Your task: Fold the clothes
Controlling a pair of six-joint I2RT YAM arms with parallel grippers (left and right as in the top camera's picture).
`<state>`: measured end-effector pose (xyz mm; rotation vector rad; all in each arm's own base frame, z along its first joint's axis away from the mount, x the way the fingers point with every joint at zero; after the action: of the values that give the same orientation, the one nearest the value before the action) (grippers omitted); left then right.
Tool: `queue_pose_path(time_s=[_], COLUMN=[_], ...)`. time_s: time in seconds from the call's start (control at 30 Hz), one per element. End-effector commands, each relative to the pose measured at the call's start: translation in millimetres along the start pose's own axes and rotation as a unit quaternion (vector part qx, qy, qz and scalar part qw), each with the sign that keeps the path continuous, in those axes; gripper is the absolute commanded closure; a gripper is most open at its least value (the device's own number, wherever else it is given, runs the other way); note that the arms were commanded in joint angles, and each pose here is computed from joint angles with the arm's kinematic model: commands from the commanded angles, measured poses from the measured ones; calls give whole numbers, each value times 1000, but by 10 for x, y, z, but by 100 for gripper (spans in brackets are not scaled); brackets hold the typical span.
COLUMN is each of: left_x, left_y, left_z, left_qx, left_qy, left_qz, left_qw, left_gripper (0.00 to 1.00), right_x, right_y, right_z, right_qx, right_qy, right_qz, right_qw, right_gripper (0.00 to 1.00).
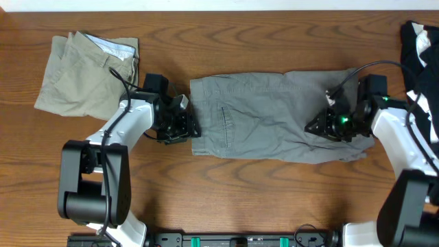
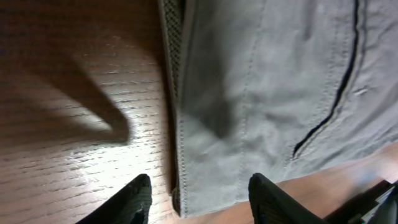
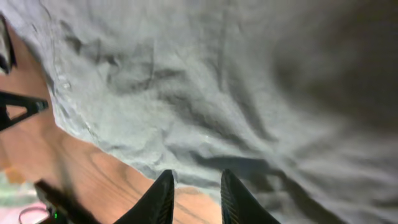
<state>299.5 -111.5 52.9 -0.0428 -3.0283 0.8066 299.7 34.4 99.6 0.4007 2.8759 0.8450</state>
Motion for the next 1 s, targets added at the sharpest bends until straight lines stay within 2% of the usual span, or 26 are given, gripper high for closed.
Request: queue_pose_path(time_s=[0.0,0.07,0.13,0.2,0.33,0.4,0.53,0.6,0.83,0.97], left_x=[106,124,140,141,139,139,117,86,-3,-29], left_y=[85,50,11,2,8,52,353,505,702,712], left_z=[177,250,298,300,298,292,218,158,47,42], left_qx=[-12,-2,10,13,13,0,-69,-91,-87,-86], left_qy=[32,42,50,51,50,49,37,25,0,-7], left_qz=[-7,-4,-4,-6,-6,-17,-79,-104,-133,-132], left_qw=[999,999,999,999,999,999,994,990,987,987], left_gripper=[52,56,78,81,95,94,94,94,94,94], right_x=[-16,-20,-31,-40,-38,-52,-104,-121,-75,34], right_y=[-102,-142,-143,-142,-170,-239,-492,-552,-824,-869], right_z=[-95,-119,-122,-122,-126,-141,-231,-262,-249,-59], right_qx=[54,70,70,70,79,103,180,188,232,215], right_qy=[-26,-32,-36,-37,-38,-46,-79,-85,-83,-49], right_qz=[38,53,57,56,57,69,122,129,170,184], right_qw=[998,996,995,995,994,991,973,970,954,958], right_gripper=[75,77,76,76,77,77,79,81,83,87])
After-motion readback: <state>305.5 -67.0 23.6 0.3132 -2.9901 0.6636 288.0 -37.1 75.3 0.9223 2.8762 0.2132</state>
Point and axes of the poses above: each gripper's point midway between its finger pads, its own z axis out along the fingers, its own y axis along the line the jaws close on, x = y × z, the point moved 3 cm from there along -z, back along the fingers, and after that the axes turned 6 degrees about z, right-handed, at the moved point
